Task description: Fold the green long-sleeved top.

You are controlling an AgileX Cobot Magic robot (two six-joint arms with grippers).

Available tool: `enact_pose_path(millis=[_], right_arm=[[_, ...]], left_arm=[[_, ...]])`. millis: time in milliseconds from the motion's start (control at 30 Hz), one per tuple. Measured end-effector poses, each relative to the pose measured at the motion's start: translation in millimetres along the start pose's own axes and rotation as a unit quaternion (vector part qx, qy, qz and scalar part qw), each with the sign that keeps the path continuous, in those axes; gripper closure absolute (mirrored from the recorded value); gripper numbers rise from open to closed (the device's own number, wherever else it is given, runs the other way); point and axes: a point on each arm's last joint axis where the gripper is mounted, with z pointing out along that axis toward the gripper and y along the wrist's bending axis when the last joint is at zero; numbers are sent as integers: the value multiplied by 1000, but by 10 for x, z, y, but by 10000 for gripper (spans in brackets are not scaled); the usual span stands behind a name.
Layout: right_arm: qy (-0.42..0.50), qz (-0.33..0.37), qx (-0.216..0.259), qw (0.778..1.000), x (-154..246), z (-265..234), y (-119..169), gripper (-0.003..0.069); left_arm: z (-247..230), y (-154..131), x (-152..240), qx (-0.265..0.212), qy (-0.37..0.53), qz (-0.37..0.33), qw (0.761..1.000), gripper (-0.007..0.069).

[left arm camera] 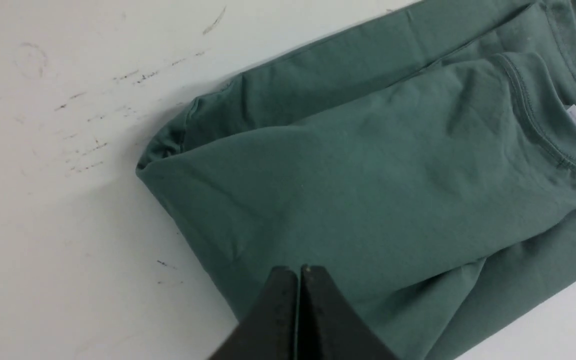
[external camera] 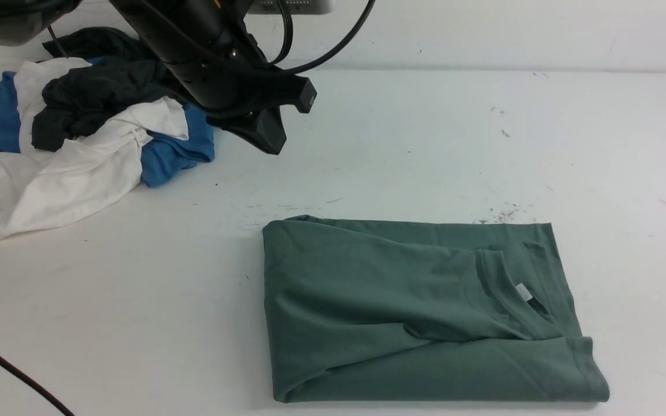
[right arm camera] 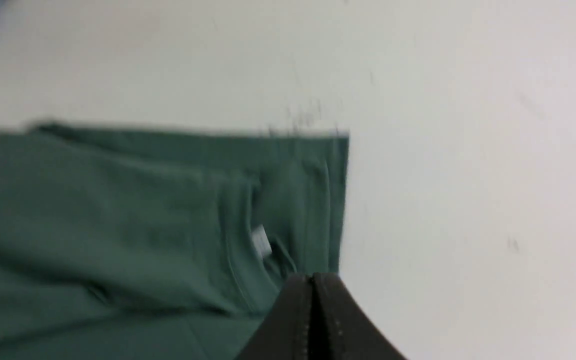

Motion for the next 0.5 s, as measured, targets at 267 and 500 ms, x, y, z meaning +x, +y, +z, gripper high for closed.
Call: enact_pose_path(millis=[267, 500], right_arm=[[-179, 24, -54, 982, 852, -133, -68, 672], [-229, 16, -59, 972, 932, -87, -75, 672]], left_arm=[[1, -24, -2, 11, -1, -3, 1000, 629], [1, -24, -2, 11, -1, -3, 1000, 629]])
